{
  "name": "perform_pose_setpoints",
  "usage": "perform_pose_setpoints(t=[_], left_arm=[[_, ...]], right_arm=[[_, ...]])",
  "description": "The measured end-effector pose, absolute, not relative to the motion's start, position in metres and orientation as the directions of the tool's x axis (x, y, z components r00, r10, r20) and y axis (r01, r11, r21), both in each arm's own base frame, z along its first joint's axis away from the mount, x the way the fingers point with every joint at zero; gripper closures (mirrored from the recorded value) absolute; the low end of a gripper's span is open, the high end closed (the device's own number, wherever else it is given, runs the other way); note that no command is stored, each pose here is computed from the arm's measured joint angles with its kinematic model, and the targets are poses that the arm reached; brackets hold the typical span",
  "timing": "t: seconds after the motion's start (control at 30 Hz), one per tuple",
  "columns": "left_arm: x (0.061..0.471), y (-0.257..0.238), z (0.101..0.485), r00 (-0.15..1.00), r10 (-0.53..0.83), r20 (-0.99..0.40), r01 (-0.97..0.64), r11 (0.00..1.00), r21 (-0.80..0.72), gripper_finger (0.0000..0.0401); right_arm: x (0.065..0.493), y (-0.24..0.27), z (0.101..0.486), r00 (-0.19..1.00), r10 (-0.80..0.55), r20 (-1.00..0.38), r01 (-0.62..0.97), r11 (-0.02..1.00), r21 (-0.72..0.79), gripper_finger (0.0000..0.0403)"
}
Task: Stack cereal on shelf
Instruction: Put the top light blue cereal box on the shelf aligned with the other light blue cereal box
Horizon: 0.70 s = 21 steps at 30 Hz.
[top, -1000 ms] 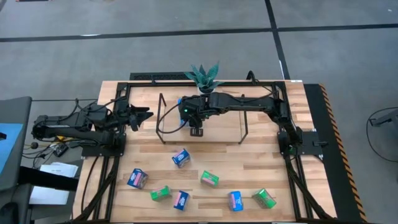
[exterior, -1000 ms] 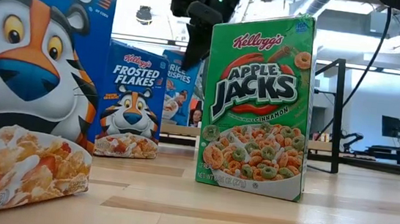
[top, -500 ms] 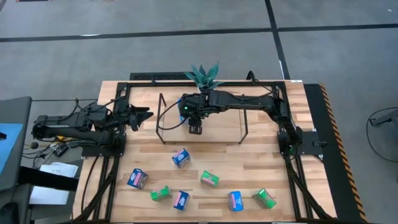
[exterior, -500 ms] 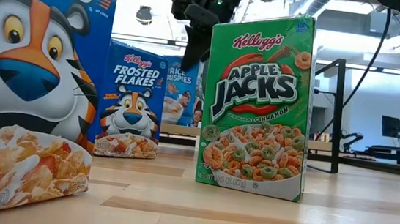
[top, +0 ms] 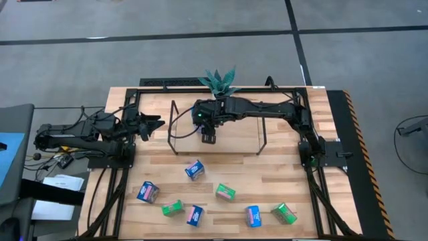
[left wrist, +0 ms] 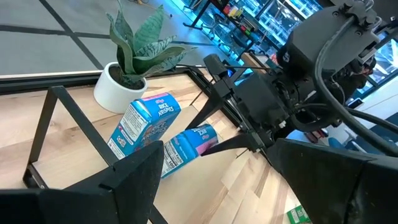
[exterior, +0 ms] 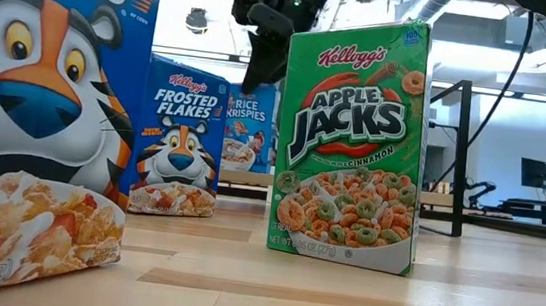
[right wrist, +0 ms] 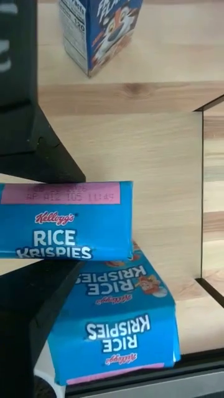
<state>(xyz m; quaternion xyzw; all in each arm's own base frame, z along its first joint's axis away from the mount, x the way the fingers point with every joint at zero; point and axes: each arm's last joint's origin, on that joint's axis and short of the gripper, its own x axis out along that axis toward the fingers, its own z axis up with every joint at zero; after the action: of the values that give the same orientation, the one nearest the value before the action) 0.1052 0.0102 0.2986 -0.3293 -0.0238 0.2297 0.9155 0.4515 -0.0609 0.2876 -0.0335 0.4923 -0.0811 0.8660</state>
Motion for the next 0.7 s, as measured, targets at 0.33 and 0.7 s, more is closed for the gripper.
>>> perform_pose_setpoints(t=[0.33,0.7], left_arm=[[0.105,0.010,0.299,0.893,0.436,-0.108,-0.405,0.678,-0.614,0.0101],[0.105,0.010,0.299,0.894,0.436,-0.108,-0.404,0.678,-0.614,0.0101]], right_arm=[[0.449,-0.062,0.308,0.531,-0.180,-0.828,0.111,0.984,-0.143,0.0177],[0.440,-0.058,0.335,0.555,-0.182,-0.812,0.110,0.983,-0.145,0.0181]])
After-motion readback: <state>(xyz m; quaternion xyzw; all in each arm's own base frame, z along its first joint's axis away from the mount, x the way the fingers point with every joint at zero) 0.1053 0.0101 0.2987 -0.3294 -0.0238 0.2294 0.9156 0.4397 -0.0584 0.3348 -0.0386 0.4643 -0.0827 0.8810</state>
